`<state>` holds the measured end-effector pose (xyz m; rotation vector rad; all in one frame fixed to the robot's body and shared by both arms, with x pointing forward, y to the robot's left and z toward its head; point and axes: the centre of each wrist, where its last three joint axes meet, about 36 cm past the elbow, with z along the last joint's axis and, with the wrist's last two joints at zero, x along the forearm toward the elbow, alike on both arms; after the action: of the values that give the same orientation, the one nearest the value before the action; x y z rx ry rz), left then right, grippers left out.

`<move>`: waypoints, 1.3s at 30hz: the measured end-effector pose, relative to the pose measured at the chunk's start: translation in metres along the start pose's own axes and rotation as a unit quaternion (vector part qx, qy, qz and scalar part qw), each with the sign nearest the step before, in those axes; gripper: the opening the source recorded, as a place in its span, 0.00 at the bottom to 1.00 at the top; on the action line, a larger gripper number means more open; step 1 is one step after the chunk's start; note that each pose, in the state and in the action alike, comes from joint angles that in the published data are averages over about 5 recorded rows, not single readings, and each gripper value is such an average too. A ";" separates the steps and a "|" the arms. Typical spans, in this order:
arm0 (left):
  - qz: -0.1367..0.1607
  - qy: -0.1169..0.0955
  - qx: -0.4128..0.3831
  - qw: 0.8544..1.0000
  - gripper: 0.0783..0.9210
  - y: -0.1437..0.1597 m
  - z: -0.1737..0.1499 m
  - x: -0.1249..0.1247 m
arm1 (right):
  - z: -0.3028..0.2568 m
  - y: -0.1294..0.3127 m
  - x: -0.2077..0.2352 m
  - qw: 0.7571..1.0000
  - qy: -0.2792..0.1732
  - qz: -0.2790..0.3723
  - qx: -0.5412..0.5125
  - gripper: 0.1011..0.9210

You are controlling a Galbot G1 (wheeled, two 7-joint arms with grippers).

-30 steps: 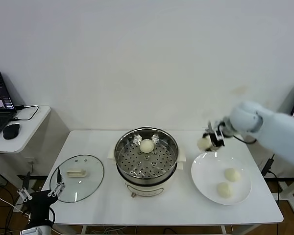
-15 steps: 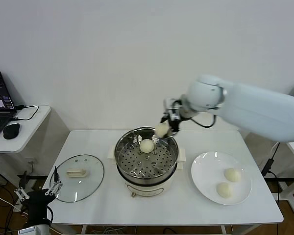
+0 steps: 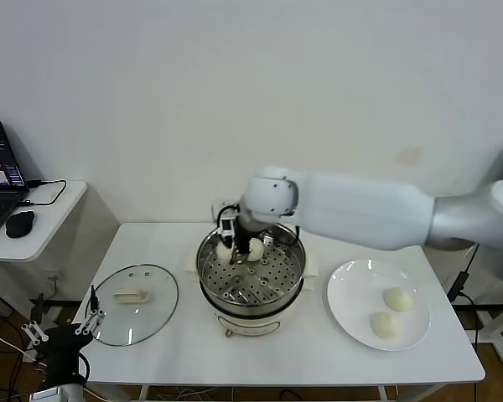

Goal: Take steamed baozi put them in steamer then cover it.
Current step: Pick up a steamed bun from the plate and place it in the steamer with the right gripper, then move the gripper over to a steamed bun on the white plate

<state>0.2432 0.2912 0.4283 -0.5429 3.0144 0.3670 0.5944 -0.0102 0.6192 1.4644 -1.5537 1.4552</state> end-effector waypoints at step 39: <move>0.021 -0.013 0.003 1.000 0.88 -0.008 -0.010 0.004 | 0.156 0.018 0.134 0.998 0.041 -0.020 0.041 0.88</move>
<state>0.2420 0.2805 0.4357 -0.4728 3.0046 0.3647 0.5866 -0.2023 0.6940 1.4552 -1.4231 1.5510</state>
